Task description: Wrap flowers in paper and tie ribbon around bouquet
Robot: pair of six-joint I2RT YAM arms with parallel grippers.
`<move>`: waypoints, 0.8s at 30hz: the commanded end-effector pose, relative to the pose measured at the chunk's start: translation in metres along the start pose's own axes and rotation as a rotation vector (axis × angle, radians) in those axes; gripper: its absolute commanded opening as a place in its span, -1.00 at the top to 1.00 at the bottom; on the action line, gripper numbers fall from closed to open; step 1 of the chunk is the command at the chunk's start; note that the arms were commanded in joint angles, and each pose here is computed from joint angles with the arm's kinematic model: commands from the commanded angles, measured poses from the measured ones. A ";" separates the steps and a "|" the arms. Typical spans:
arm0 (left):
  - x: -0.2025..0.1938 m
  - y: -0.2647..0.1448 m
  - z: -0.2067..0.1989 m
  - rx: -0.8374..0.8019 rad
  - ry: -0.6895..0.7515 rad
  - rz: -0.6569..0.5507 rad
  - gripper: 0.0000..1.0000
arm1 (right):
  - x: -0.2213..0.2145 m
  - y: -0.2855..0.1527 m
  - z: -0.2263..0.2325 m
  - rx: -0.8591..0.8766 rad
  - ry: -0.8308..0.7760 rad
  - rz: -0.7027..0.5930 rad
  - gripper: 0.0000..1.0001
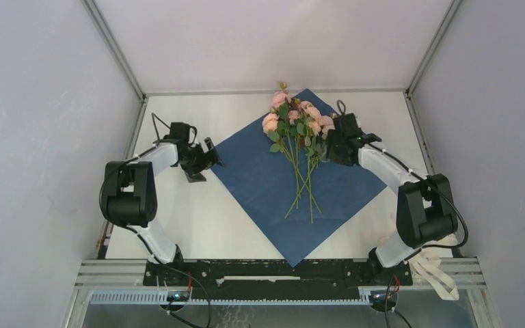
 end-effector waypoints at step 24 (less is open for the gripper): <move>0.024 0.014 -0.098 -0.299 0.125 -0.182 -0.34 | -0.008 0.076 -0.019 0.113 0.212 0.208 -0.10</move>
Point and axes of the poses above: each gripper's point midway between its finger pads, its own y axis out along the fingers, its own z axis along the line the jaws close on, x = y × z, the point moved 3 cm from there along -y, back along the fingers, and after that the axes turned 9 degrees about y, right-handed, at the moved point
